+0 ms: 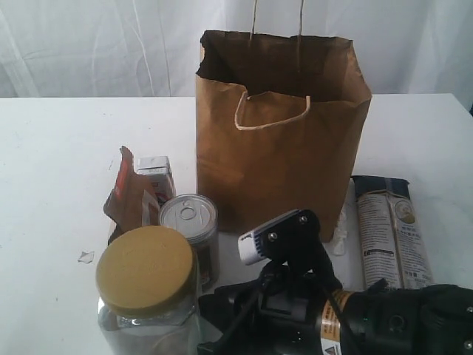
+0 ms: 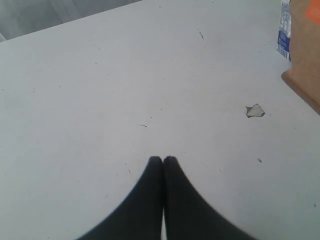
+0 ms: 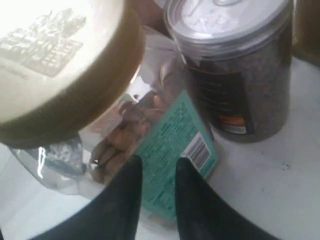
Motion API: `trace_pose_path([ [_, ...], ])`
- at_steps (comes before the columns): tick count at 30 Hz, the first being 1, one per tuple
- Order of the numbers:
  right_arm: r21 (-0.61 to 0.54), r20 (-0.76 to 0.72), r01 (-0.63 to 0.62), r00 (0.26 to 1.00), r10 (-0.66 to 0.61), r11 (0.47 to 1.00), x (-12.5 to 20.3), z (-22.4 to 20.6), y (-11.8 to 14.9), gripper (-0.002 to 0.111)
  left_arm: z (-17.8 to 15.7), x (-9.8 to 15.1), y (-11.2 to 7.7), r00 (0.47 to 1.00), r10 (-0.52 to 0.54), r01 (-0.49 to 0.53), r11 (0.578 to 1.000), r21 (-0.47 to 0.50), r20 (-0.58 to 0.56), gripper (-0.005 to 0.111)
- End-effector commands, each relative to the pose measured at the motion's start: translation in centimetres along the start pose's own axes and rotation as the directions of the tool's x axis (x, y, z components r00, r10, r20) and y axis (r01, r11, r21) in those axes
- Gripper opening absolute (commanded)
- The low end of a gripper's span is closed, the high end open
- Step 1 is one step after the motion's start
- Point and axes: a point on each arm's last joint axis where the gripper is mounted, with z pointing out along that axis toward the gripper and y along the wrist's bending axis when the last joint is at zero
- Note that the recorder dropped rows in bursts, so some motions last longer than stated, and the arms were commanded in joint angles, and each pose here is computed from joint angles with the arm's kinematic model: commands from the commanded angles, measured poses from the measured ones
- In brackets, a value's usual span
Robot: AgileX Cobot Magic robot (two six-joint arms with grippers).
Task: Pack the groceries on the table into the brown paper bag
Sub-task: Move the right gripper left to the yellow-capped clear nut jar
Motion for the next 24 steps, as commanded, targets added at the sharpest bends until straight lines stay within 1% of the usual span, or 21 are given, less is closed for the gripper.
trace_pose_path([
  [1, -0.114, 0.026, 0.084, 0.996, -0.081, 0.99, -0.36, 1.26, 0.83, 0.023, 0.03, 0.08, 0.0, 1.0, -0.004, 0.004, 1.0, -0.003, 0.001, 0.0],
  [4, -0.188, 0.025, 0.169, 0.986, -0.168, 0.967, -0.35, 1.6, 1.52, 0.023, 0.03, 0.08, 0.0, 1.0, -0.004, 0.004, 1.0, -0.003, 0.001, 0.0],
  [6, -0.16, -0.003, 0.198, 0.98, -0.201, 0.967, -0.18, 1.52, 1.28, 0.023, 0.03, 0.08, 0.0, 1.0, -0.004, 0.004, 1.0, -0.003, 0.001, 0.0],
  [7, -0.145, -0.015, 0.24, 0.969, -0.245, 0.96, -0.07, 1.51, 1.11, 0.024, 0.03, 0.08, 0.0, 1.0, -0.004, 0.004, 1.0, -0.003, 0.001, 0.0],
  [8, -0.133, -0.031, 0.353, 0.932, -0.36, 0.926, 0.18, 1.52, 0.89, 0.03, 0.03, 0.08, 0.0, 1.0, -0.004, 0.004, 1.0, -0.003, 0.001, 0.0],
  [9, -0.134, -0.033, 0.411, 0.908, -0.418, 0.902, 0.26, 1.52, 0.85, 0.036, 0.03, 0.08, 0.0, 1.0, -0.004, 0.004, 1.0, -0.003, 0.001, 0.0],
  [10, -0.137, -0.021, 0.497, 0.863, -0.504, 0.857, 0.31, 1.5, 0.83, 0.051, 0.03, 0.08, 0.0, 1.0, -0.004, 0.004, 1.0, -0.003, 0.001, 0.0],
  [11, -0.14, -0.015, 0.53, 0.844, -0.537, 0.837, 0.32, 1.49, 0.85, 0.061, 0.03, 0.08, 0.0, 1.0, -0.004, 0.004, 1.0, -0.003, 0.001, 0.0],
  [12, -0.147, -0.011, 0.556, 0.826, -0.564, 0.818, 0.36, 1.49, 0.9, 0.079, 0.03, 0.08, 0.0, 1.0, -0.004, 0.004, 1.0, -0.003, 0.001, 0.0],
  [13, -0.153, -0.001, 0.564, 0.821, -0.571, 0.812, 0.32, 1.48, 0.99, 0.088, 0.03, 0.08, 0.0, 1.0, -0.004, 0.004, 1.0, -0.003, 0.001, 0.0],
  [14, -0.156, 0.007, 0.563, 0.822, -0.569, 0.811, 0.31, 1.46, 1.04, 0.092, 0.03, 0.08, 0.0, 1.0, -0.004, 0.004, 1.0, -0.003, 0.001, 0.0],
  [15, -0.157, 0.021, 0.556, 0.828, -0.56, 0.816, 0.26, 1.43, 1.1, 0.094, 0.03, 0.08, 0.0, 1.0, -0.004, 0.004, 1.0, -0.003, 0.001, 0.0],
  [17, -0.146, 0.033, 0.536, 0.843, -0.537, 0.831, 0.07, 1.44, 1.1, 0.094, 0.03, 0.08, 0.0, 1.0, -0.004, 0.004, 1.0, -0.003, 0.001, 0.0],
  [20, -0.133, 0.012, 0.427, 0.903, -0.429, 0.895, 0.08, 1.44, 0.94, 0.094, 0.03, 0.08, 0.0, 1.0, -0.004, 0.004, 1.0, -0.003, 0.001, 0.0],
  [23, -0.133, -0.002, 0.332, 0.942, -0.335, 0.934, 0.08, 1.44, 0.94, 0.094, 0.03, 0.08, 0.0, 1.0, -0.004, 0.004, 1.0, -0.003, 0.001, 0.0],
  [24, -0.131, 0.003, 0.324, 0.945, -0.326, 0.937, 0.02, 1.44, 0.94, 0.094, 0.03, 0.08, 0.0, 1.0, -0.004, 0.004, 1.0, -0.003, 0.001, 0.0],
])
